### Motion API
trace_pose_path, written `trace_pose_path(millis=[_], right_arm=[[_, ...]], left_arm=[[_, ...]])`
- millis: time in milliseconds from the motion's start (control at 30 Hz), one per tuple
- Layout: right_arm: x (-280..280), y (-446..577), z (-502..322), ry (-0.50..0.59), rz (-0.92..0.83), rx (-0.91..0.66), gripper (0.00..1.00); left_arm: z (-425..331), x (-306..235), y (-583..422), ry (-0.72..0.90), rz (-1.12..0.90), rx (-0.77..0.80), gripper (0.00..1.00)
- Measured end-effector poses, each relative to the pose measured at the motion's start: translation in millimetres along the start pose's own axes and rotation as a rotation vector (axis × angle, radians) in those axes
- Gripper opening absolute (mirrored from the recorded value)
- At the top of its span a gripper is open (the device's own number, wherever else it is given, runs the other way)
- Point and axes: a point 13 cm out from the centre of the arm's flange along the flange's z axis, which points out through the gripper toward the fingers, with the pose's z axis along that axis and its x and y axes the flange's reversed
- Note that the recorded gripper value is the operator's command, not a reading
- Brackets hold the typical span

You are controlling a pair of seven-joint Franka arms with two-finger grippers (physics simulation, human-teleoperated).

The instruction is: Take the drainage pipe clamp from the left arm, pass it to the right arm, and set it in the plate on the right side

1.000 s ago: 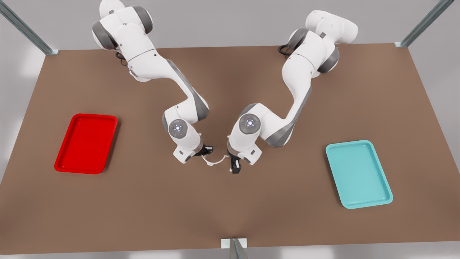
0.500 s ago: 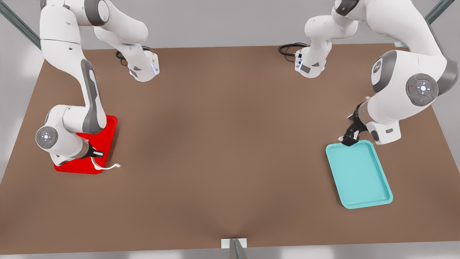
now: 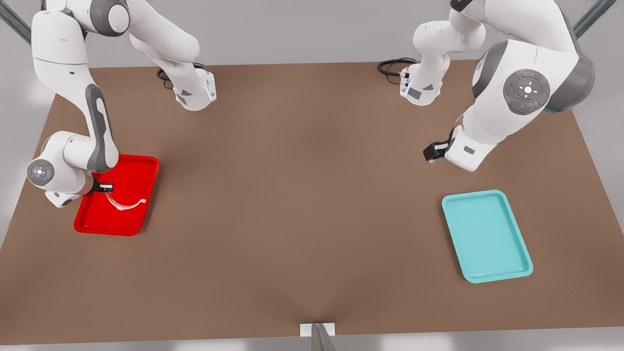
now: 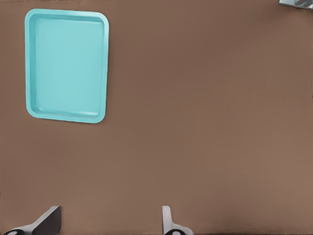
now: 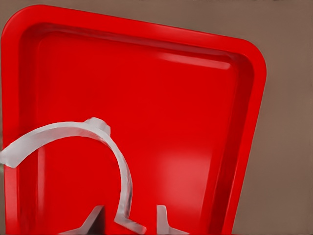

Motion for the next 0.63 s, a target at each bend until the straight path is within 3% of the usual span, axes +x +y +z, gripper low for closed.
trace_pose_path(millis=[167,267,367,633], right_arm=[[-22.5,-5.0,-29.0,-0.050,-0.050,0.016,1.00],[-84.6,33.6,-117.6,-0.142,-0.134,0.024,1.00],[-135.8,136.8,-220.9,-0.193,-0.259,0.017,1.00],[-45.0,184.7,-330.9,-0.128,-0.208,-0.085,1.00]], left_arm=[[5.4,3.4,3.0,0.032,0.115,-0.003,1.00],[6.1,4.9,4.1,0.042,0.170,0.001,1.00],[4.7,5.2,9.6,0.053,0.208,0.017,1.00],[5.0,17.2,10.7,0.094,0.310,0.024,1.00]])
